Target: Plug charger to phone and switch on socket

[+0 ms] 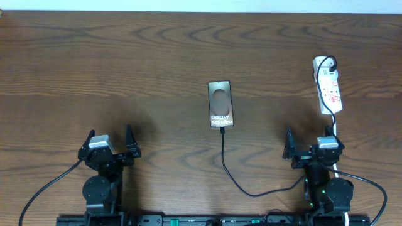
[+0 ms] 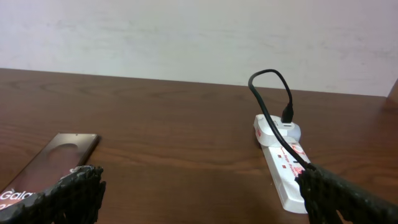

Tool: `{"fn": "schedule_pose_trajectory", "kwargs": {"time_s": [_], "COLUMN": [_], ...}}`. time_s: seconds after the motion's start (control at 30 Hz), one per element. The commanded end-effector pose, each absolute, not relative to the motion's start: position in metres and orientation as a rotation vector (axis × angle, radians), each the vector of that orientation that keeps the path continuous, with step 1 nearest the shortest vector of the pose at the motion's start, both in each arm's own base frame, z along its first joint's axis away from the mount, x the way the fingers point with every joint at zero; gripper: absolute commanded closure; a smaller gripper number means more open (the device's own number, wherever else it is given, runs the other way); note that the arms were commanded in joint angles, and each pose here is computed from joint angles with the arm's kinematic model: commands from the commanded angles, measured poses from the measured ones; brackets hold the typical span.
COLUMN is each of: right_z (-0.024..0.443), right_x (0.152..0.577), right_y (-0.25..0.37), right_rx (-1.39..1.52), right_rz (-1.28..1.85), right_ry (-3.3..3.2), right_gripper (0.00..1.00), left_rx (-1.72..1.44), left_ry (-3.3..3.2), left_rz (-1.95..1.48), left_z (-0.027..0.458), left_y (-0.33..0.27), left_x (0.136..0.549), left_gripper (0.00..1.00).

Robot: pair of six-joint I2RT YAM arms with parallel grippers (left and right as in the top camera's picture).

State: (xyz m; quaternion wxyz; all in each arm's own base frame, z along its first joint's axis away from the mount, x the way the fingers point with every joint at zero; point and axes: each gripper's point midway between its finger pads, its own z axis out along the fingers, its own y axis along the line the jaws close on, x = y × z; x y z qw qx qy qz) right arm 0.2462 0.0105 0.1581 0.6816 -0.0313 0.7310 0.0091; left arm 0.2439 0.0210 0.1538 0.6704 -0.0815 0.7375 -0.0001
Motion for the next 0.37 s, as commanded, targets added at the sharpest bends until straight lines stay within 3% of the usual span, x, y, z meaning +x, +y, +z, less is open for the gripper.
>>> {"fn": "schedule_pose_trajectory", "kwargs": {"time_s": [0.0,0.33], "right_z": [0.1578,0.1578], "right_x": [0.2462,0.2462], "right_y": [0.0055,0.0055], "right_rx": [-0.040,-0.040], "right_rz": [0.012,0.012], "right_ry": [1.640,1.640], "right_gripper": [0.01,0.01], "left_rx": [-0.191,-0.191], "left_ry": [1.717,1.717], "left_rz": [0.019,0.019], "left_z": [0.1364,0.1363], "left_y": [0.0235,0.0235], "left_x": [0.2426,0.2426], "left_gripper": [0.03,0.03]}}
